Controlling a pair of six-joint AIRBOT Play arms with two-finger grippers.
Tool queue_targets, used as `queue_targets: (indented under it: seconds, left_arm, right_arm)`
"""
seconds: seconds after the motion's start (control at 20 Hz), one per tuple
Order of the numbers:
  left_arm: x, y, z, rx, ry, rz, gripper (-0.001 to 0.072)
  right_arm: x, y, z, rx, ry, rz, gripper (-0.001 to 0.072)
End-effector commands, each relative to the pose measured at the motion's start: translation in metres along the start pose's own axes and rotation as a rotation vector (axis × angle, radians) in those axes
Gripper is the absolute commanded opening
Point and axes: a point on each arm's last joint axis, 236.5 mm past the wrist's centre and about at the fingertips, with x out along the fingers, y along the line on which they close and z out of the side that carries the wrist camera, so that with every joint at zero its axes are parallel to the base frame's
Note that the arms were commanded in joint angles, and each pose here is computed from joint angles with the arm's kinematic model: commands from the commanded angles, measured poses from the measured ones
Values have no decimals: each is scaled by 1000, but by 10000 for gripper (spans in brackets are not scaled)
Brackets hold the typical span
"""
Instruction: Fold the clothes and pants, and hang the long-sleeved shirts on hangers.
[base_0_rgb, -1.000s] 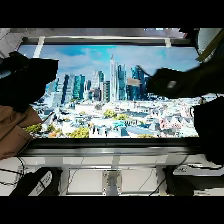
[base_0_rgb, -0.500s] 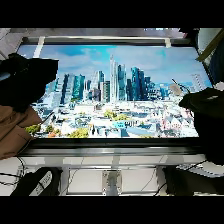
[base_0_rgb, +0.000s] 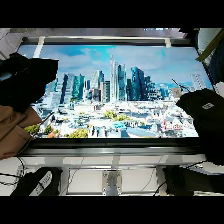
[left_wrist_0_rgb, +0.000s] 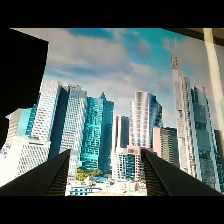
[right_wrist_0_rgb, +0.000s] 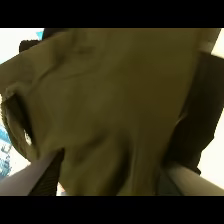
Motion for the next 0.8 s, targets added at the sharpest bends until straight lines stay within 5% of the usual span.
queue_targets:
  seconds: [0.0,0.1,0.15,0.3,0.5,0.75]
  left_arm:
    - [0,-2,0,-7,0,-10,483]
    - [0,-2,0,-7,0,-10,483]
    - [0,-2,0,-7,0,-10,483]
    - [0,-3,-3,-8,12,-12,483]
    - [0,-3,-10,-9,45,-12,483]
    - [0,-3,-11,-9,45,-13,483]
  right_arm:
    - [0,-1,1,43,-5,5,592]
    - [-10,31,14,73,-63,126,587]
    - [-18,69,13,43,-61,286,508]
    - [-75,213,-30,-294,-16,816,24]
    - [-100,306,-146,-728,112,962,4]
    - [-62,316,-247,-1113,265,747,4]
